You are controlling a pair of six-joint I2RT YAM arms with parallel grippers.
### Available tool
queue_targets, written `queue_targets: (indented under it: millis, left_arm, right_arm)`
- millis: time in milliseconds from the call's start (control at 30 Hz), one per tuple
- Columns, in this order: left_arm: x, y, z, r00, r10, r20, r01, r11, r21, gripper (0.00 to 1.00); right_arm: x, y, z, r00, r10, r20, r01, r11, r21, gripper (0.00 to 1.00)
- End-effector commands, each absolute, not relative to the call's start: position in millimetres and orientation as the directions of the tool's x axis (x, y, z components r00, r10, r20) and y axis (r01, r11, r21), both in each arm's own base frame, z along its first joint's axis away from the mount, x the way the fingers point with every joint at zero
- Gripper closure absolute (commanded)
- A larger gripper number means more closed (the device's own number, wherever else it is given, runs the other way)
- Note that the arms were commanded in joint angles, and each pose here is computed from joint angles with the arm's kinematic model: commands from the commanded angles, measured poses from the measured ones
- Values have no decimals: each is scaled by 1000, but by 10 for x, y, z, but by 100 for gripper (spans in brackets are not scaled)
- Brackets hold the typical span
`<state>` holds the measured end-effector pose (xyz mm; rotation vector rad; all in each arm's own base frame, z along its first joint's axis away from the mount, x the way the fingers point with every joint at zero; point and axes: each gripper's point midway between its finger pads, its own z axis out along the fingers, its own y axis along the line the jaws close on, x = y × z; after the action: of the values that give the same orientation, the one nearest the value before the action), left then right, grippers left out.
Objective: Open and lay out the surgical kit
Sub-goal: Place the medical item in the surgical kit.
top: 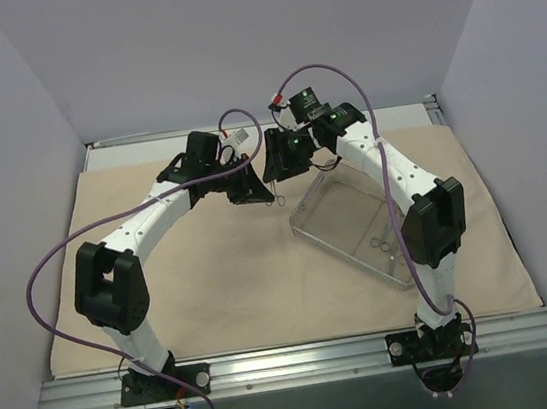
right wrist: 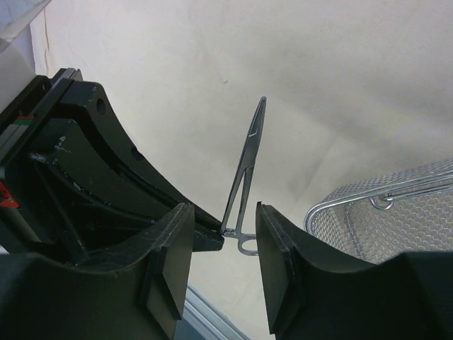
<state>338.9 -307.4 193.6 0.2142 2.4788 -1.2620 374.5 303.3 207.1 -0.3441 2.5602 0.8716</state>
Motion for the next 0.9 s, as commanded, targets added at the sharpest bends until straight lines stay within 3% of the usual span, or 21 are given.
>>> queue_targets:
  millis: [0, 500, 733, 833, 867]
  left_arm:
    - [3484, -3137, 2311, -887, -40, -461, 374, 525, -765, 98]
    - [3517, -3123, 2338, -885, -60, -462, 371, 509, -777, 98]
    - [3531, -3103, 2291, -887, -68, -456, 361, 515, -778, 98]
    - [3554, -3053, 2235, -892, -81, -445, 337, 539, -772, 98]
    - [3566, -3020, 2218, -894, -90, -440, 326, 544, -773, 98]
  right_arm:
    - [3722, 3090, 2033, -886, -127, -447, -381, 749, 542, 60]
    - [3738, 3129, 1927, -893, -148, -425, -381, 751, 540, 75]
    - [3770, 3123, 1946, -890, -146, -433, -381, 760, 526, 77]
    - [3809, 3108, 1990, -884, -138, -446, -379, 770, 513, 64]
    - [3854, 3070, 2008, -878, -125, -462, -369, 792, 487, 54]
